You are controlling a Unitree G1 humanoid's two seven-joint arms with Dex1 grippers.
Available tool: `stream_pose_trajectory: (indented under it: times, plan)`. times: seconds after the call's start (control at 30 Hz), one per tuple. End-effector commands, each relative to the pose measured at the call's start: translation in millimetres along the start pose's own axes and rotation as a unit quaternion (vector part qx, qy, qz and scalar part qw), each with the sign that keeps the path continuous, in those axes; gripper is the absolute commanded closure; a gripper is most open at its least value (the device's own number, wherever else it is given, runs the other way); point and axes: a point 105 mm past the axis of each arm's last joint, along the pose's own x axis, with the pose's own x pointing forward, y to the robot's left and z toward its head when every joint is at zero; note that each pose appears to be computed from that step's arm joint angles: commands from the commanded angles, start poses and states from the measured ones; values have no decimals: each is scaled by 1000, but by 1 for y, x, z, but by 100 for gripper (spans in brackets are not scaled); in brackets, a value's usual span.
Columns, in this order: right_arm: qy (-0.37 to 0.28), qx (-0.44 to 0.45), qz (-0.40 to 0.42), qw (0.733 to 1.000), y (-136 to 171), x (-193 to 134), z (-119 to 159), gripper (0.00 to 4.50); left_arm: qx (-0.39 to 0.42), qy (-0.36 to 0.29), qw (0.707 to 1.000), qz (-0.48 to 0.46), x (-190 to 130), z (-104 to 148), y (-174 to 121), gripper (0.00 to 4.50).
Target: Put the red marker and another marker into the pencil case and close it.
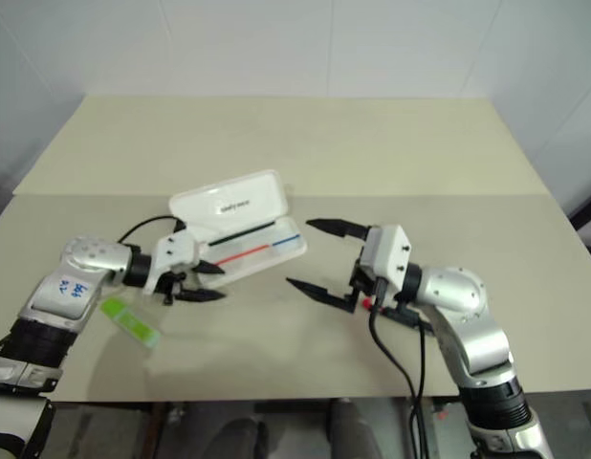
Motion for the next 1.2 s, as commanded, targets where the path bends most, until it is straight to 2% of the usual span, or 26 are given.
stream_pose_trajectory:
  times: [0.03,0.1,0.13,0.27,0.4,0.57,0.77,0.9,1.2]
  plan:
    - [-25,-27,0,999,-4,3,16,0,22,22,999,-6,-2,2,1,357]
    - [-27,-30,-1,999,-6,4,18,0,34,31,999,-14,-1,2,-1,429]
    - [-28,-32,0,999,-7,4,18,0,39,35,998,-18,-1,1,-2,448]
    - [-28,-35,1,999,-9,5,19,0,57,50,997,-29,0,-1,-6,448]
    - [-27,-35,4,999,-10,4,20,0,60,36,997,-32,4,4,-9,448]
    - [-19,-35,8,999,-10,2,19,0,94,11,995,-39,11,20,-14,448]
    - [-7,-33,14,999,-12,-4,19,0,133,-22,987,-88,23,38,-38,448]
    - [5,-26,16,1000,-11,-11,19,0,131,-20,984,-117,26,34,-52,448]
    - [57,13,31,998,1,-36,14,0,125,-1,985,-123,33,28,-56,448]
